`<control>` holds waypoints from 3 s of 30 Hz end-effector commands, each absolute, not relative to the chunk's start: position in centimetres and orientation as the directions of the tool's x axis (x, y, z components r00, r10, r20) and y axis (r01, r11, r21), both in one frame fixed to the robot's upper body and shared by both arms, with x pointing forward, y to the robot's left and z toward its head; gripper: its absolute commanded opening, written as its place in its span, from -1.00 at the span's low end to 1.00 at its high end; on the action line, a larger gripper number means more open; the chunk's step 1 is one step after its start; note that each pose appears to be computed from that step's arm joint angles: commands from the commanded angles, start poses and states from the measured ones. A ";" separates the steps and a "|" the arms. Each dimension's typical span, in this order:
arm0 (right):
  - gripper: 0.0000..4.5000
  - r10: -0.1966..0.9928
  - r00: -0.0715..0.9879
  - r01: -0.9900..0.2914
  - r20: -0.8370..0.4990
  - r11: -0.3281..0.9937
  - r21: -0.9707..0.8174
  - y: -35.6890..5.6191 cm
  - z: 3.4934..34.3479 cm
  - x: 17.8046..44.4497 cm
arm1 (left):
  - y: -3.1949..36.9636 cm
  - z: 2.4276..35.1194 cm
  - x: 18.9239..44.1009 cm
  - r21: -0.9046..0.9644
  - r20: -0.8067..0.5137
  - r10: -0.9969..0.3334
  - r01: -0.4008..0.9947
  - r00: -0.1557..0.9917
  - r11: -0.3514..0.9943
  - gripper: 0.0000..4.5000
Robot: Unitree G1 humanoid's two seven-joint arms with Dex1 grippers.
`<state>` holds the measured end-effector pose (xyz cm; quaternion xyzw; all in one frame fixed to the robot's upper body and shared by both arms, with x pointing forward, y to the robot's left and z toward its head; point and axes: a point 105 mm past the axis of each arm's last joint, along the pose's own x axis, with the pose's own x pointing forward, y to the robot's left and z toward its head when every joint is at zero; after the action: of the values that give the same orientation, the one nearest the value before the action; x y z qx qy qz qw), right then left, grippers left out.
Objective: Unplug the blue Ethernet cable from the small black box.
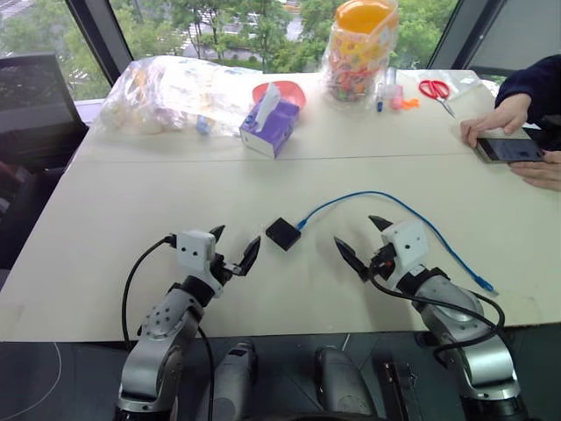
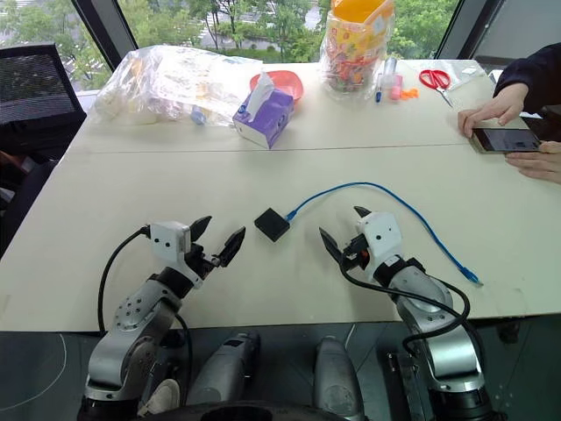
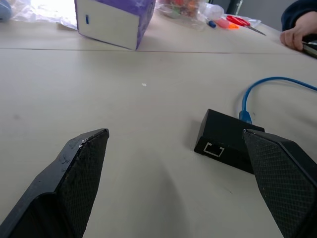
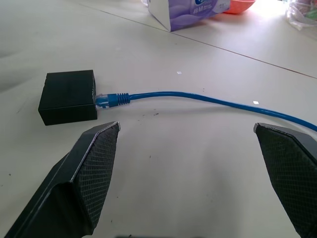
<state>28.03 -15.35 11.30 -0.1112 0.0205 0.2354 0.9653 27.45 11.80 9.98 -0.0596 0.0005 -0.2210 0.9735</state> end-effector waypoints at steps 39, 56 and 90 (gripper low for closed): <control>1.00 0.757 0.260 -0.914 -0.599 -0.008 -0.406 -11.3 18.9 33.8 | 13.0 13.7 28.7 -0.072 -0.124 -0.787 0.786 0.604 0.614 1.00; 1.00 0.528 0.091 -0.910 -0.845 -0.300 -0.285 -6.3 14.8 38.7 | 13.1 12.2 27.7 0.024 -0.159 -0.727 0.739 0.668 0.673 1.00; -0.98 0.777 0.603 -0.313 -0.183 0.019 -0.950 -6.5 21.0 38.5 | 14.0 15.9 30.3 -0.138 -0.045 -0.701 0.690 0.712 0.710 1.00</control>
<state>39.09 -7.23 16.67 -0.5778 -0.1182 0.4488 0.6714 30.36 14.15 15.06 -0.0464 0.0550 -0.3644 0.9285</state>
